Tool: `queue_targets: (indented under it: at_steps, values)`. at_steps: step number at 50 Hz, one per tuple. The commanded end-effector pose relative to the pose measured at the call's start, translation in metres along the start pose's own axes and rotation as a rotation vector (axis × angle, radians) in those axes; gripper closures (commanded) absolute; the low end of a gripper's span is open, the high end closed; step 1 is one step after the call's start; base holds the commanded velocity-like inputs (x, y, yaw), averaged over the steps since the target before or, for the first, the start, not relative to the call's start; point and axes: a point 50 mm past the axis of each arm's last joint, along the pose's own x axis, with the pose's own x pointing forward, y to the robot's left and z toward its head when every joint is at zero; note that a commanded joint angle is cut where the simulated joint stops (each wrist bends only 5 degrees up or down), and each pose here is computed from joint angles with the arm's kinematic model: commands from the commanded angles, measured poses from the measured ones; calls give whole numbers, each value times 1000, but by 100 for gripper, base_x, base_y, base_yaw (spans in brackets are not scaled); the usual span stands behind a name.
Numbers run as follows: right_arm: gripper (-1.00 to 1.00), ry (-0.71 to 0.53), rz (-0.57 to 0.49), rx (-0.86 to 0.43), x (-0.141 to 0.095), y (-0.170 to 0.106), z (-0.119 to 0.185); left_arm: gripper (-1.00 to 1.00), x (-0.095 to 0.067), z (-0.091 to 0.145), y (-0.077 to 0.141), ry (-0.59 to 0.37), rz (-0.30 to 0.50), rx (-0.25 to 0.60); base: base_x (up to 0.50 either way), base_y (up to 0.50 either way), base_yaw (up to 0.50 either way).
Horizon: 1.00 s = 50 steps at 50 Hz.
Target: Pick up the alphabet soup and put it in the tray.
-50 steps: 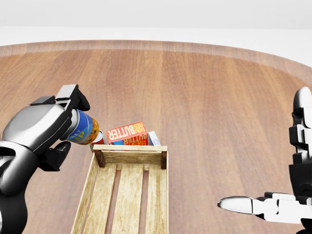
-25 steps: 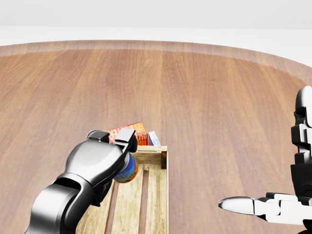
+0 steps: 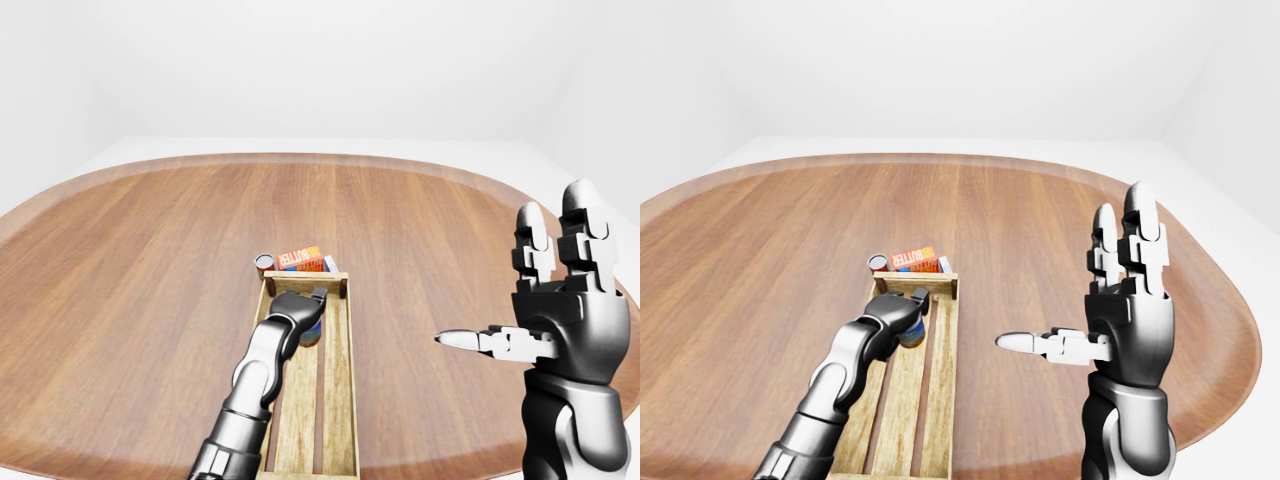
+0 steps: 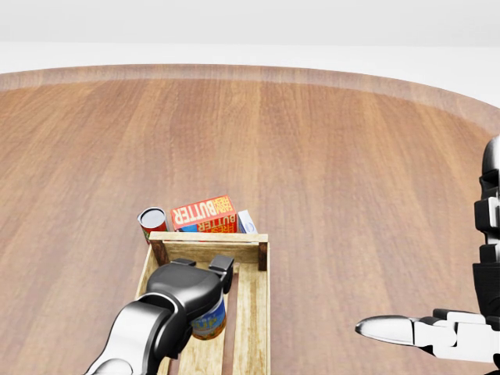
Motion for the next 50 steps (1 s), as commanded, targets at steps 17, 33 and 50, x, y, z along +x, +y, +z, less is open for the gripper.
queue_targets:
  at_steps: [17,33,50]
  values:
    - [-100,-5,-1,-1,0,-1,1,100,36,-4,-27,61,-128,49,0,0,0]
    - [-100,0,1,-1,0,-1,0,100,49,-10,-33,133,-72,80,0,0,0]
    - [-100,-7,-3,-1,0,-2,2,100,64,3,-65,82,-71,39,0,0,0]
